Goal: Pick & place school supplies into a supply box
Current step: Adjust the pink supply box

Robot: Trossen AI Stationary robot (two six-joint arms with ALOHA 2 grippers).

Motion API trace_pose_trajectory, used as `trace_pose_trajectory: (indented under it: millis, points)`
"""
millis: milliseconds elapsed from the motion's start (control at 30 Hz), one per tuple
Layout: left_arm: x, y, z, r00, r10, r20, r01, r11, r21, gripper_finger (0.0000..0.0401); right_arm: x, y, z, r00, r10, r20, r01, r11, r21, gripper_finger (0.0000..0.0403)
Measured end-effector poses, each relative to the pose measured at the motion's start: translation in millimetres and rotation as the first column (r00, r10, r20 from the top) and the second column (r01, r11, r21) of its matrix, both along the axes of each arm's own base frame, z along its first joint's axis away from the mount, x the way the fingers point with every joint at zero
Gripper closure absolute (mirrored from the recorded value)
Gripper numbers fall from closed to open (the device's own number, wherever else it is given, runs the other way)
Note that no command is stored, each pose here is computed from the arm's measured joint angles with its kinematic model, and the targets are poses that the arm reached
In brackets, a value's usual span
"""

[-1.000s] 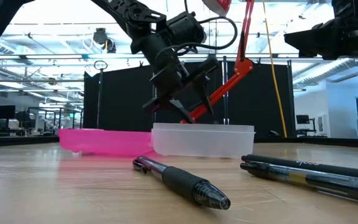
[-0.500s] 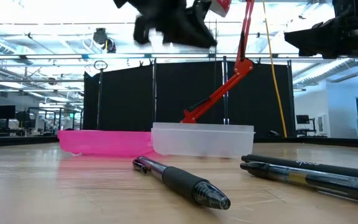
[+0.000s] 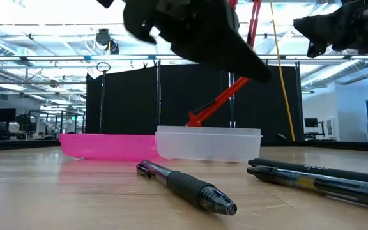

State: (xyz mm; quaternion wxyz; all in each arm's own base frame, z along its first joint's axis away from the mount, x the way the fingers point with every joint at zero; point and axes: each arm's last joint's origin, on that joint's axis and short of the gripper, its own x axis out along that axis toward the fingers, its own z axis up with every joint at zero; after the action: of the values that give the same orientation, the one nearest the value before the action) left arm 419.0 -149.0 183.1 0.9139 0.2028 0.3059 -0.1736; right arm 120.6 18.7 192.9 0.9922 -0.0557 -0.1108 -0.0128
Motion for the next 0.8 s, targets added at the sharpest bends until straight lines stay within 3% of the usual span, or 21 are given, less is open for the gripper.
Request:
trace_pose_trajectory:
  millis: [233,533,800]
  points:
    - [-1,-2,-4,0.989,0.134,-0.067,-0.142,0.981,-0.135,0.0397,0,0,0,1.0,0.022,0.001,-0.022,0.995,0.096,0.0403]
    - [4,2,-48,0.96,0.198,-0.196,-0.225,0.966,-0.124,0.0396,2,1,-5,0.998,0.041,-0.048,-0.033,0.987,0.159,0.0403]
    - [9,13,-48,0.944,0.288,-0.162,-0.307,0.946,-0.102,0.0396,2,1,-5,0.998,0.047,-0.048,-0.037,0.982,0.185,0.0403]
